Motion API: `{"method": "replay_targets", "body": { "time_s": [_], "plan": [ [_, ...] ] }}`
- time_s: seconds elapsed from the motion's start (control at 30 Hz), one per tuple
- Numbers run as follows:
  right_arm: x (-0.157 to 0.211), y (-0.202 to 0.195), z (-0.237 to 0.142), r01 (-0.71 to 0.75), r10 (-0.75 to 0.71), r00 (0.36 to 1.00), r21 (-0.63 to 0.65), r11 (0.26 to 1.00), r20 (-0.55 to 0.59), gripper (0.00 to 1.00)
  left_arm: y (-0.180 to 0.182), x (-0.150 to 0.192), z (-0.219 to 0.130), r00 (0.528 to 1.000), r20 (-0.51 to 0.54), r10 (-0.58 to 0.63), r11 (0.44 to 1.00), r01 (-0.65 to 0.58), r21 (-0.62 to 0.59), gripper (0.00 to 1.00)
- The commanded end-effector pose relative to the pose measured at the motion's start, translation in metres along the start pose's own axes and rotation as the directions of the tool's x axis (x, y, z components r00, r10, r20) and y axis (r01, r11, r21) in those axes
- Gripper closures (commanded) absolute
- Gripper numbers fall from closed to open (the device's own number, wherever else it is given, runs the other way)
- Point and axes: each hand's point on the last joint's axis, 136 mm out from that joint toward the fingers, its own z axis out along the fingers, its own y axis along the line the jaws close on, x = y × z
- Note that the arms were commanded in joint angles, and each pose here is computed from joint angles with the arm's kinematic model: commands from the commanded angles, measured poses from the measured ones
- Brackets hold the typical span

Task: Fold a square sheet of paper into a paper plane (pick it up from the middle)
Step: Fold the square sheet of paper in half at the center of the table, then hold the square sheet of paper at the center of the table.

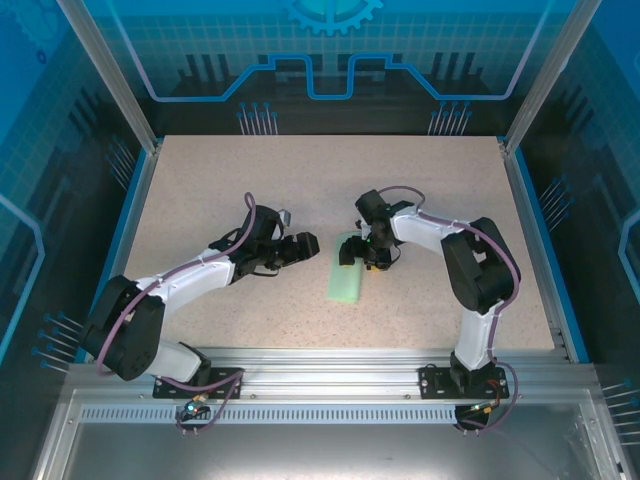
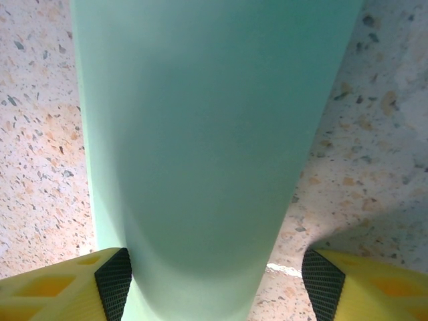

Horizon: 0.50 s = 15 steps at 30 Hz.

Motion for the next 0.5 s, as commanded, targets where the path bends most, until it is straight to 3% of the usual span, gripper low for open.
{"method": "replay_targets", "body": {
  "time_s": [0.0,0.47],
  "plan": [
    [0.0124,-0.0233,0.0135,-0.013,0.020,0.997,0.090,0.996,-0.072,0.27,-0.0053,0.0025,0.0020,1.000,-0.015,0.021,0.999,-0.021,0.024,0.18],
    [0.0146,-0.0329,0.0200,-0.030,0.045,0.994,0.146,0.989,-0.097,0.25,-0.0025,0.0046,0.0046,0.999,-0.026,0.025,1.000,-0.024,0.017,0.22]
  ]
}}
